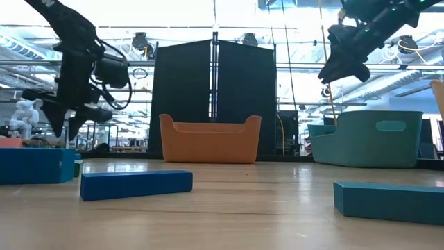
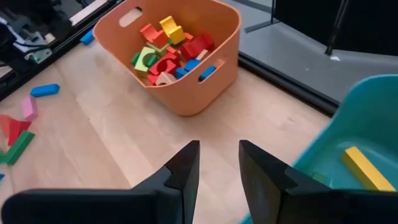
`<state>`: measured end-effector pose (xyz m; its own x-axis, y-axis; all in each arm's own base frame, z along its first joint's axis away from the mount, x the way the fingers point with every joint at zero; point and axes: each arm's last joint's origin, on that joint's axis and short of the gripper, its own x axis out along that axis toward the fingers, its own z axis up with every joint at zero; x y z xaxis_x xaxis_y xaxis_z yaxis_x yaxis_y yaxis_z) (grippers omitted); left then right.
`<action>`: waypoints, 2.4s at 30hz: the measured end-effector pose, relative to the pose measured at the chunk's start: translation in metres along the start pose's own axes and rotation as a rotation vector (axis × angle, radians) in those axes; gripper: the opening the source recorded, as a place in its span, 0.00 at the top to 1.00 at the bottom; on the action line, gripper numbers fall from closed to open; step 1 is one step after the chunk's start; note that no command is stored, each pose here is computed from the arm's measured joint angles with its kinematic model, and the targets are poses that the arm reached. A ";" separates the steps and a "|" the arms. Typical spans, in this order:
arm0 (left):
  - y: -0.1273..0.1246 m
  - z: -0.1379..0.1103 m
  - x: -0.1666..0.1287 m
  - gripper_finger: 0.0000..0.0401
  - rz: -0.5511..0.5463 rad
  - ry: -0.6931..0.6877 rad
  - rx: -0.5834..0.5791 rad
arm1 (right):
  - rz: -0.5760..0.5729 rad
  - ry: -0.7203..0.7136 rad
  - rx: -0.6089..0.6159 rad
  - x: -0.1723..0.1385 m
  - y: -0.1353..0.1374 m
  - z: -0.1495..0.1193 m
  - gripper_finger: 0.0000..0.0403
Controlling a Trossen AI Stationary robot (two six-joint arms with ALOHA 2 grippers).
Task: Sort blocks by size
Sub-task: Put the blue rectangular block into the green bin
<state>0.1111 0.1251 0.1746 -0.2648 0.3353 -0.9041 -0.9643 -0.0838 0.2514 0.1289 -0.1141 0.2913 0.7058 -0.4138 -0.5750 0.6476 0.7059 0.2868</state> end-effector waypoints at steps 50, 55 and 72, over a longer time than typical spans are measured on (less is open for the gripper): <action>-0.027 -0.015 0.001 0.65 -0.220 0.161 0.187 | 0.042 0.100 -0.015 0.005 0.012 -0.010 0.75; -0.029 -0.020 -0.014 0.64 -0.275 0.062 0.181 | 0.041 0.102 -0.015 0.005 0.012 -0.010 0.75; -0.030 -0.022 -0.017 0.28 -0.262 0.030 0.121 | 0.033 0.132 -0.010 0.005 0.011 -0.013 0.75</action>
<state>0.1446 0.1009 0.1745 -0.0083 0.3025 -0.9531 -0.9922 0.1157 0.0454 0.1356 -0.1008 0.2817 0.6819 -0.3117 -0.6617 0.6216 0.7238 0.2996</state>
